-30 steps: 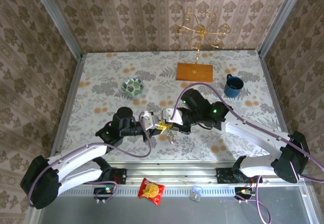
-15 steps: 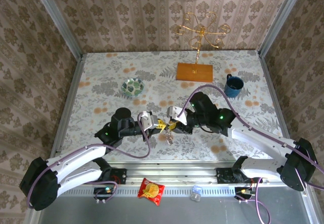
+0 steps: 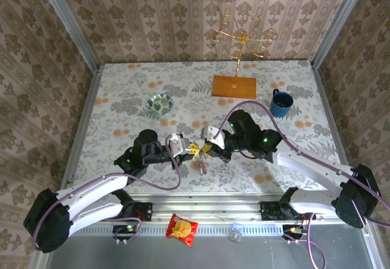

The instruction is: Put the keys on the keyring

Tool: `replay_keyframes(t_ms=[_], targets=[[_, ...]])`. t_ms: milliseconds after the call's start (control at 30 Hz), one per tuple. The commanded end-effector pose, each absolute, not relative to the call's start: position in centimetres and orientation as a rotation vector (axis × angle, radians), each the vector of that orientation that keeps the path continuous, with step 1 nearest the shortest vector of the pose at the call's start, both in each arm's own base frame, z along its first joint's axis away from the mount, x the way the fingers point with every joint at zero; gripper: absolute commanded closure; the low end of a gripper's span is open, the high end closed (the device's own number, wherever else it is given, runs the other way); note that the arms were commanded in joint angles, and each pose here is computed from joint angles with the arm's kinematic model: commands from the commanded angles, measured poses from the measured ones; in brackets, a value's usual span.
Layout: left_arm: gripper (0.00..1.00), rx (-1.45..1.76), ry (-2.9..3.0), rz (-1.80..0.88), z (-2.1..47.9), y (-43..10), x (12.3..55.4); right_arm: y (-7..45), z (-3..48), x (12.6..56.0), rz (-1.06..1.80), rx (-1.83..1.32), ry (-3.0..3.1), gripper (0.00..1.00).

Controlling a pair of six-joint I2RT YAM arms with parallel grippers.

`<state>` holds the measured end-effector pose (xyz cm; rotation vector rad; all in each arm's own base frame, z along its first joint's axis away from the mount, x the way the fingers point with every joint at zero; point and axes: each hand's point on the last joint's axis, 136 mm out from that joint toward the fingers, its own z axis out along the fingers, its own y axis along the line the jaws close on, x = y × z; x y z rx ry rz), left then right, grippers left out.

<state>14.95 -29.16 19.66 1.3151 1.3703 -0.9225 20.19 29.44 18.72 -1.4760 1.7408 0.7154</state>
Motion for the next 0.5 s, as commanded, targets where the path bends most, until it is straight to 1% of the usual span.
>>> replay_keyframes(t_ms=[0, 233, 300, 333, 400, 467], targets=[[1.0, 1.319, 1.311, -0.957, 20.7, -29.5, 14.4, 29.2, 16.8, 20.2, 0.749, -1.476, 1.812, 1.0], [1.0, 1.33, 1.29, -0.98, 20.8, -29.6, 14.1, 29.4, 17.9, 20.3, 0.785, -1.447, 1.771, 0.99], [1.0, 1.329, 1.286, -0.984, 20.8, -29.7, 14.1, 29.5, 18.1, 20.4, 0.792, -1.443, 1.767, 0.86], [1.0, 1.327, 1.289, -0.987, 20.8, -29.8, 14.1, 29.5, 18.4, 20.4, 0.803, -1.438, 1.758, 0.82], [1.0, 1.318, 1.287, -0.993, 20.8, -29.8, 14.1, 29.6, 19.1, 20.1, 0.835, -1.426, 1.722, 0.78], [1.0, 1.293, 1.283, -1.0, 20.9, -29.8, 14.3, 29.7, 19.9, 19.8, 0.865, -1.412, 1.665, 0.77]])
